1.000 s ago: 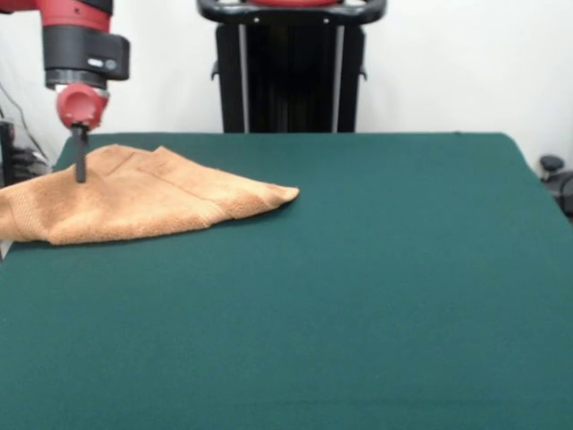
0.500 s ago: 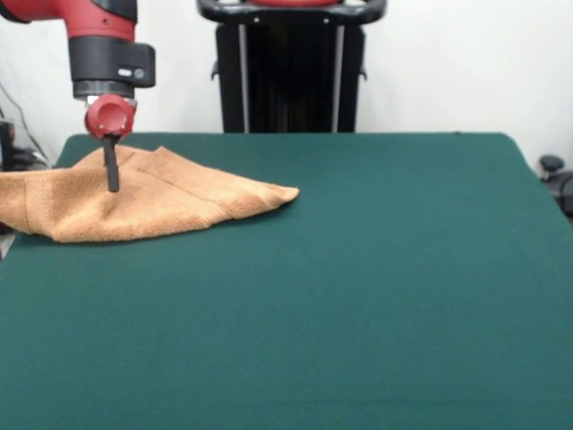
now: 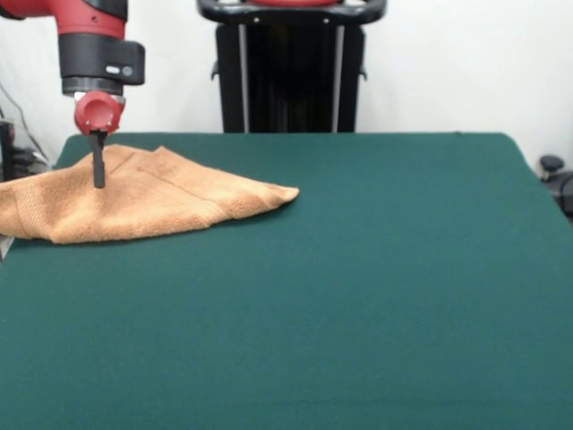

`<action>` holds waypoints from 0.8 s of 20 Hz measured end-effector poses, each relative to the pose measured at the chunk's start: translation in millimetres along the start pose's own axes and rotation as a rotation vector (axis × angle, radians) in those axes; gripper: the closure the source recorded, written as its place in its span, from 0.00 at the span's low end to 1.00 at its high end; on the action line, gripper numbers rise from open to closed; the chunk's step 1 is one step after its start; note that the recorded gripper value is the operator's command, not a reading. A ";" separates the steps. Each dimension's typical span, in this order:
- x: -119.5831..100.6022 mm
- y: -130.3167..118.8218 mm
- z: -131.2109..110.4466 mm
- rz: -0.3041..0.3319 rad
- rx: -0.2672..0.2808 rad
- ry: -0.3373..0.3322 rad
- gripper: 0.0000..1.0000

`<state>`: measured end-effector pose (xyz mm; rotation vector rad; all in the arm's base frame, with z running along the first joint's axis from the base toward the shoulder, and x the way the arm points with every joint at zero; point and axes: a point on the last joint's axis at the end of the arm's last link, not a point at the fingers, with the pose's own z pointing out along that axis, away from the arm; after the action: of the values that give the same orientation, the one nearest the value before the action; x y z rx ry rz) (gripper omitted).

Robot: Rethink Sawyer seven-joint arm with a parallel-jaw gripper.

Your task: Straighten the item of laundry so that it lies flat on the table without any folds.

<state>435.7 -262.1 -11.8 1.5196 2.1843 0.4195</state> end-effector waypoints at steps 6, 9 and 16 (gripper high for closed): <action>-0.3 -0.1 0.0 0.000 0.000 0.000 1.00; 0.2 0.3 0.1 -0.002 0.001 0.000 1.00; 1.9 2.3 0.7 -0.007 0.000 0.002 1.00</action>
<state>437.3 -259.5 -11.6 1.5114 2.1910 0.4183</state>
